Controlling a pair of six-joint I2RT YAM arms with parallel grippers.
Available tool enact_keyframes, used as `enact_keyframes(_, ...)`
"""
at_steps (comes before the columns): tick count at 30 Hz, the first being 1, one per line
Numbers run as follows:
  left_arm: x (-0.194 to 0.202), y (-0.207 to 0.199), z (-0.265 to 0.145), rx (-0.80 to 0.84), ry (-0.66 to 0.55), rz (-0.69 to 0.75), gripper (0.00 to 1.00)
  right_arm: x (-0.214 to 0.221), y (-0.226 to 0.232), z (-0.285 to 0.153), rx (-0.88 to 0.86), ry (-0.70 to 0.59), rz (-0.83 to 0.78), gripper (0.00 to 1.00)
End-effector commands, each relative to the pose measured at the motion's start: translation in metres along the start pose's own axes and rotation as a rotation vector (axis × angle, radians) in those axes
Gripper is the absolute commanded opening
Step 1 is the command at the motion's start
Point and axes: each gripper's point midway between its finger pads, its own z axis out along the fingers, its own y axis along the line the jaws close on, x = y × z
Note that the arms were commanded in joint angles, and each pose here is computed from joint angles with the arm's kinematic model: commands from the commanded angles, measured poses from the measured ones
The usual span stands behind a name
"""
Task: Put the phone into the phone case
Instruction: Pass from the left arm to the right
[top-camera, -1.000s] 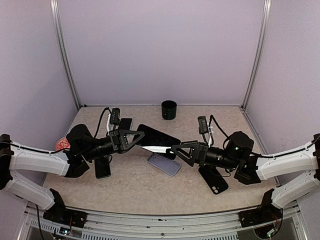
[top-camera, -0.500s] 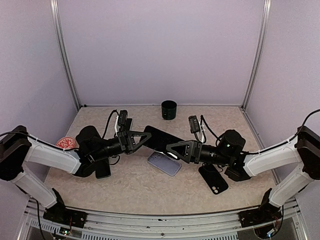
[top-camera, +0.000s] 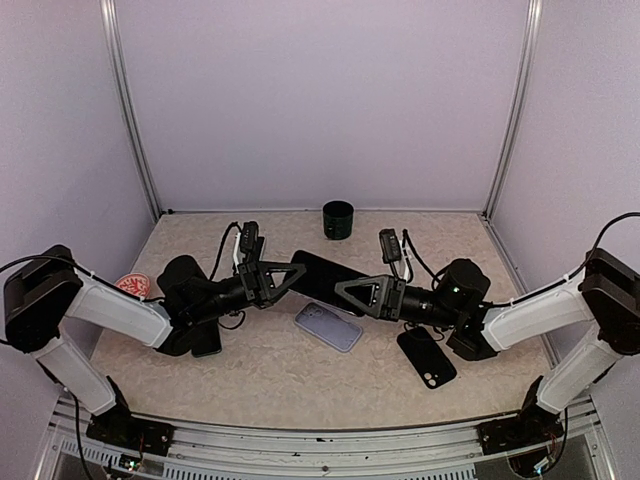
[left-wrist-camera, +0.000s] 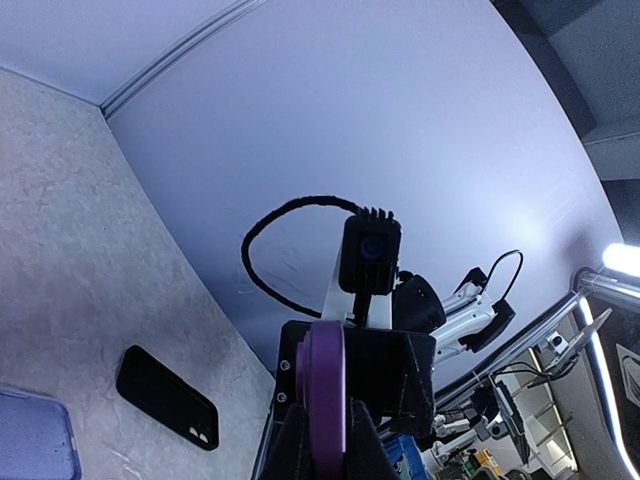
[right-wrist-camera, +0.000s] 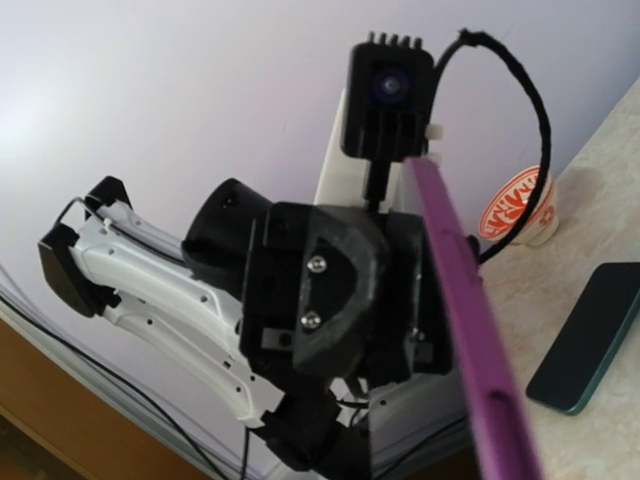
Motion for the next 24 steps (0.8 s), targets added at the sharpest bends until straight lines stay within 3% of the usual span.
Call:
enact_keyframes(1,-0.019,-0.009,0.002,0.027,-0.078,0.035,0.0,-0.011,0.024,0.004,-0.106,-0.016,-0.026,0.5)
enact_keyframes(5,-0.015,-0.006,0.004,0.023,-0.063,0.027,0.0,-0.011,0.019,0.003,-0.089,-0.022,-0.015,0.3)
enact_keyframes(10,-0.011,0.004,0.004,0.005,-0.05,0.009,0.11,-0.013,0.016,0.001,-0.084,-0.023,0.001,0.0)
enact_keyframes(11,-0.01,0.005,0.004,0.002,-0.046,0.005,0.15,-0.014,0.016,0.001,-0.083,-0.025,0.004,0.0)
enact_keyframes(17,-0.011,0.018,-0.002,-0.032,-0.039,-0.017,0.61,-0.019,0.007,-0.008,-0.03,-0.038,0.047,0.0)
enact_keyframes(24,-0.01,0.06,-0.02,-0.249,-0.03,-0.003,0.81,-0.015,-0.023,-0.025,0.196,-0.033,0.077,0.0)
